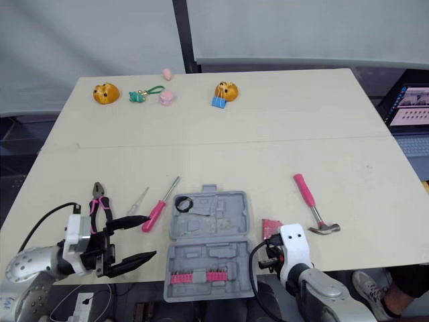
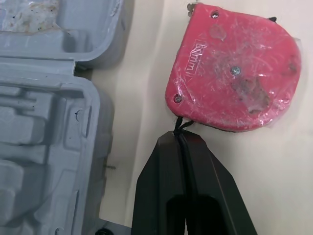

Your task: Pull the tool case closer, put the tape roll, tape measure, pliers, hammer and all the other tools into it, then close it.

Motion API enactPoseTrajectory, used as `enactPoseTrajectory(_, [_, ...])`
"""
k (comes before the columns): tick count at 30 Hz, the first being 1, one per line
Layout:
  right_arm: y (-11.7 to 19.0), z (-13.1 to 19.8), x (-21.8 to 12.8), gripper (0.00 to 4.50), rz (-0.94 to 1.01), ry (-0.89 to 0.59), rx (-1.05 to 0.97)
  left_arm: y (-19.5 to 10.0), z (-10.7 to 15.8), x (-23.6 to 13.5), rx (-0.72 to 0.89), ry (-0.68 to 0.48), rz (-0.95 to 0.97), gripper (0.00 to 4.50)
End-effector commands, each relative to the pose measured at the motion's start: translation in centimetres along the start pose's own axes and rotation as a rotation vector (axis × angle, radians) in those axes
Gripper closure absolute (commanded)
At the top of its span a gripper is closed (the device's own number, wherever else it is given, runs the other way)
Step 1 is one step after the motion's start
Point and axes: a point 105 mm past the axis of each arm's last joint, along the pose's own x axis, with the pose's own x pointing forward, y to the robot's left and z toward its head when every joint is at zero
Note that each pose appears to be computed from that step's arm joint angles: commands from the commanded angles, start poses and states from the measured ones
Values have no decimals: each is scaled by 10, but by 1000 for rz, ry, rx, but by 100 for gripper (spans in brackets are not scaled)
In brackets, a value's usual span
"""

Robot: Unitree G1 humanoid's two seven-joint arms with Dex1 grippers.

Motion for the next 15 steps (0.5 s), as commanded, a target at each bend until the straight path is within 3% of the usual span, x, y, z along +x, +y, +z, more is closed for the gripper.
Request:
enactPoseTrajectory(1, [2,6,-6,449,-10,-32,-10,0,5,-1,24,-13,-11,0])
enactPoseTrajectory(15, [3,0,-11,449,-8,-13,-8,-1,6,2,20,-16,-12,0])
